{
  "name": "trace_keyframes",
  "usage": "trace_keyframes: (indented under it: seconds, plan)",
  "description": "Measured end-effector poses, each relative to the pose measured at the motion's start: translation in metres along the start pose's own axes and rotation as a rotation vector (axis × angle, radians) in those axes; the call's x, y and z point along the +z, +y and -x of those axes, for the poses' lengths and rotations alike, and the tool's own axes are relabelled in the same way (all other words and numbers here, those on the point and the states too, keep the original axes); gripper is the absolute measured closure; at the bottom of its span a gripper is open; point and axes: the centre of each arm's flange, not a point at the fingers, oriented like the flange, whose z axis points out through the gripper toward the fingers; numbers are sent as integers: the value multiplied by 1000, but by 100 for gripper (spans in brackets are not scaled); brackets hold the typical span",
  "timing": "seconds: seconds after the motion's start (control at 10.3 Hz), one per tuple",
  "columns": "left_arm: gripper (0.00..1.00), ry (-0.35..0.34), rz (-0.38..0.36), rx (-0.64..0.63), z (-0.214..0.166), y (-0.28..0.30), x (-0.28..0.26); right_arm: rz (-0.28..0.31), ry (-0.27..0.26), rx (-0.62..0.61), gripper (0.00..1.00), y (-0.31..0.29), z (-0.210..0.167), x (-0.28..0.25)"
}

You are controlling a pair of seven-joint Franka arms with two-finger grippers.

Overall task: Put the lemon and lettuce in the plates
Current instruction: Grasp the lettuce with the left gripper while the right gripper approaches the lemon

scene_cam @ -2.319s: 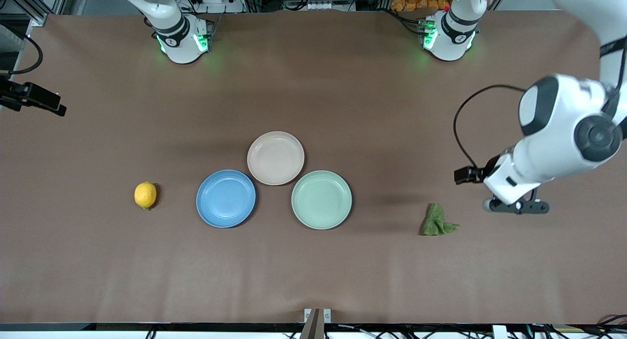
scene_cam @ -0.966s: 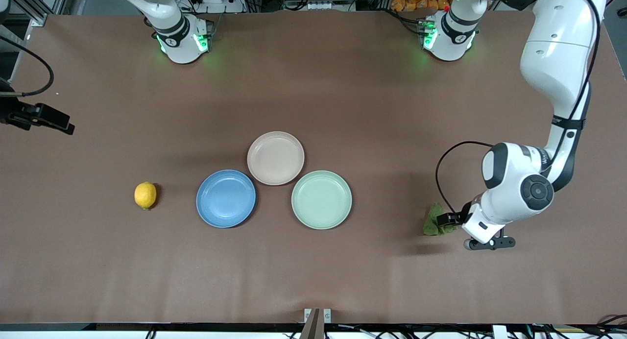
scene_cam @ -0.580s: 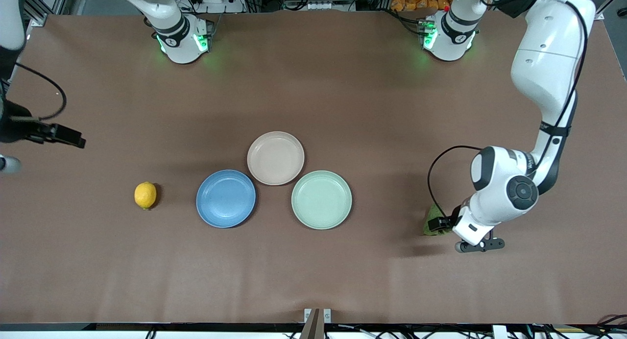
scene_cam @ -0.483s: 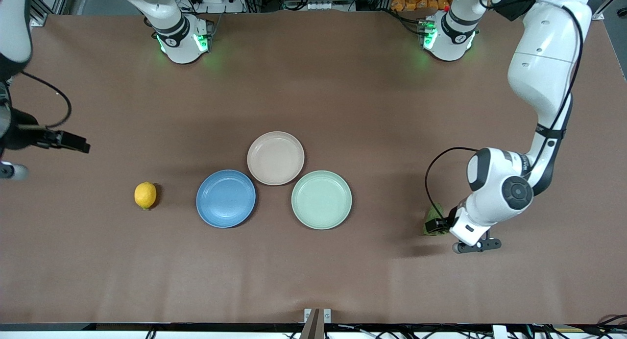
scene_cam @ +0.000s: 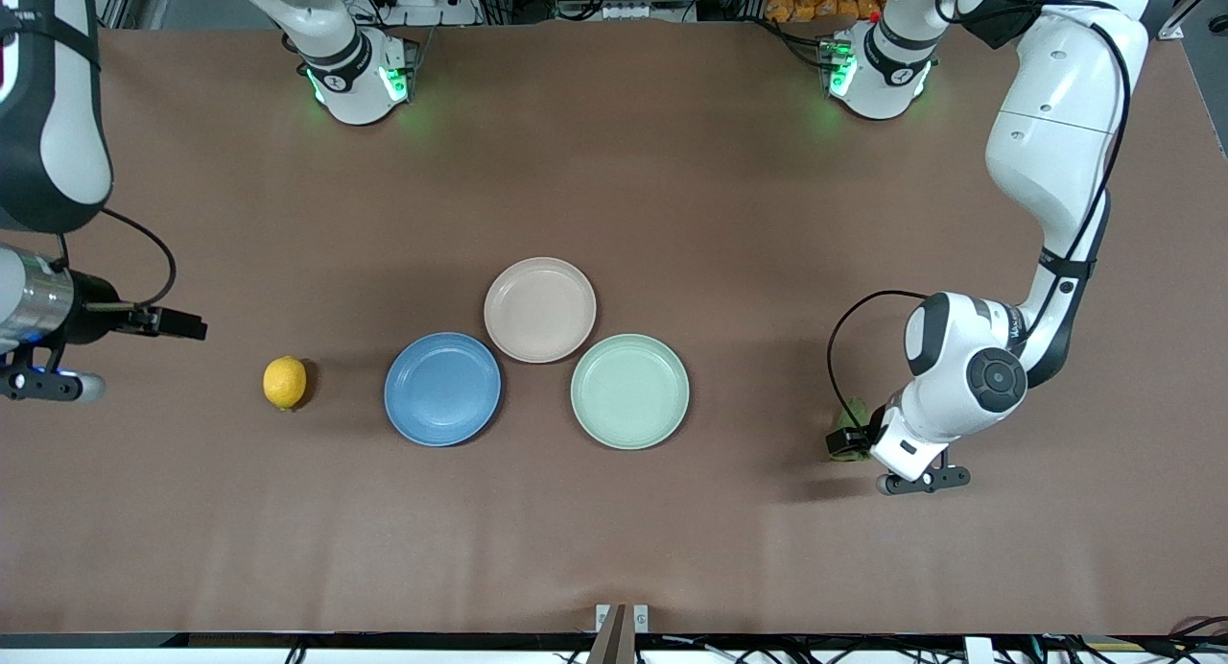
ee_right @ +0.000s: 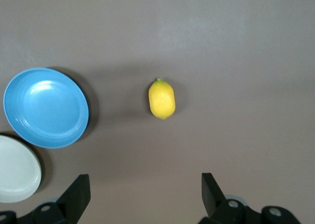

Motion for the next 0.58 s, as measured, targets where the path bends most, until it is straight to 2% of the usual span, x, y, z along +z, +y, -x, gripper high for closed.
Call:
trace_keyframes:
  seconds: [0.1,0.19,0.29,0.58]
  plan:
    - [28,-1,0,-21,0,0,1,-2,11,1,0,0,-6,6]
    - [39,-3,-1,-32,1,1,2,-4,27,3,0,1,-12,12]
    - [42,-6,-2,-42,2,1,4,-5,45,4,0,1,-19,19]
    - [86,-10,-3,-51,3,1,6,-11,77,33,0,19,-40,44]
